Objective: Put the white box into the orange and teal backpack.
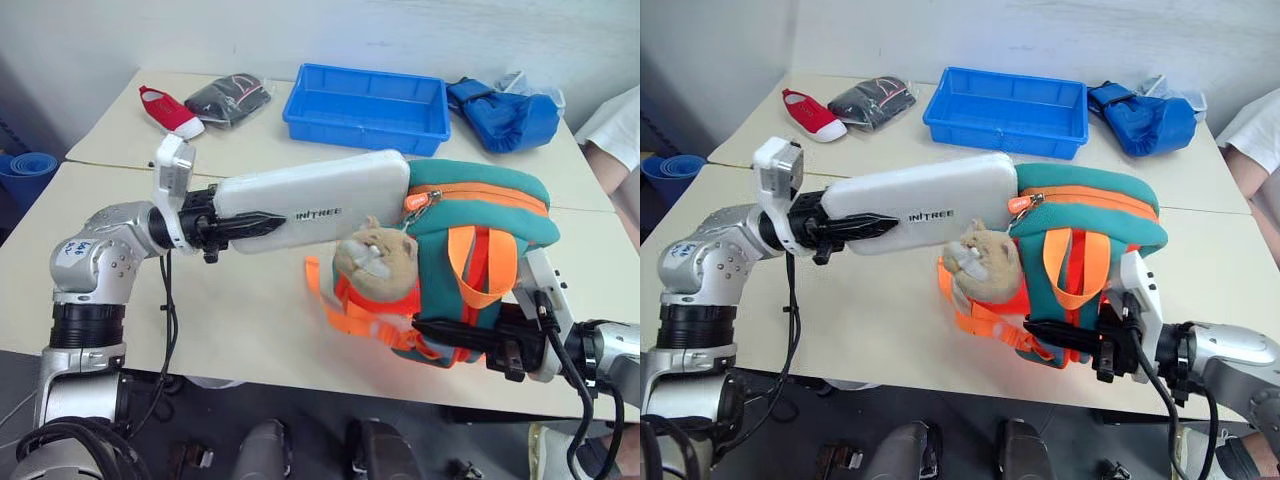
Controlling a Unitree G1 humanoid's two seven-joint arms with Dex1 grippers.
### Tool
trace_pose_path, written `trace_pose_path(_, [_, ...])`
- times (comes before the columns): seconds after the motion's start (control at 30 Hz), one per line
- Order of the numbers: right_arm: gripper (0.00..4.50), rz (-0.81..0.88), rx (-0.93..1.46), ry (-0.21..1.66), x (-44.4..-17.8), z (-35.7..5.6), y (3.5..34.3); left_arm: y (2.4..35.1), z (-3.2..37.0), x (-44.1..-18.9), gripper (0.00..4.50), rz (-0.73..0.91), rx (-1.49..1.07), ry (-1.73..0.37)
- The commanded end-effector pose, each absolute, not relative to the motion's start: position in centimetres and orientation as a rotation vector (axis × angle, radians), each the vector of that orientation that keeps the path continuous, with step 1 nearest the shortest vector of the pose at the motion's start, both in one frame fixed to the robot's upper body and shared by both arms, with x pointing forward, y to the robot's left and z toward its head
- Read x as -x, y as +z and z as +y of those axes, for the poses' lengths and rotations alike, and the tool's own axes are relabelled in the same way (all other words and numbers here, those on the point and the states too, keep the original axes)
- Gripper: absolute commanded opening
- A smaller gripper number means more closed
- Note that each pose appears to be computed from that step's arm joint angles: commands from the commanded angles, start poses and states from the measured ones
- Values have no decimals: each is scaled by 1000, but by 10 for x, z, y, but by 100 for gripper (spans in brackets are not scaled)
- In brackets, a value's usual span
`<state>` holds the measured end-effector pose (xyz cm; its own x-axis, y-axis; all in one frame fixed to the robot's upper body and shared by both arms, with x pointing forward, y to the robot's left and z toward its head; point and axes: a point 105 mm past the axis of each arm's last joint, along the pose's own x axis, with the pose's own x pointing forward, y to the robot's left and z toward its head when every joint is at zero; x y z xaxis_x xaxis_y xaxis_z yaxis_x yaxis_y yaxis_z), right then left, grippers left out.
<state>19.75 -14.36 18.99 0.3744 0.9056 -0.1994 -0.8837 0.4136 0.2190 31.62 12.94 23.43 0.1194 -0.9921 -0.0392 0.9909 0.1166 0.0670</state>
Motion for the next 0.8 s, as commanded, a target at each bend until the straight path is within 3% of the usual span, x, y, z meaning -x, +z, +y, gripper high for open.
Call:
trace_pose_path(0.03, [3, 335, -44, 1154, -191, -144, 191, 220, 108, -329, 121, 91, -215, -1451])
trace_pose_path(0.23, [3, 327, -40, 1145, -192, -145, 188, 236, 16, -324, 121, 48, -217, -1624])
trace_pose_path(0.47, [3, 365, -28, 1172, -188, -140, 176, 227, -50, -325, 121, -69, -277, -1639])
trace_pose_path(0.6, [0, 327, -34, 1134, -192, -142, 177, 230, -42, -322, 253, -103, -127, -1622])
trace_pose_path(0.7, [0, 326, -32, 1109, -194, -145, 172, 232, -12, -318, 330, -128, -58, -1673])
trace_pose_path(0.8, [0, 304, -69, 1061, -199, -145, 171, 250, 39, -323, 403, -108, 269, -1731])
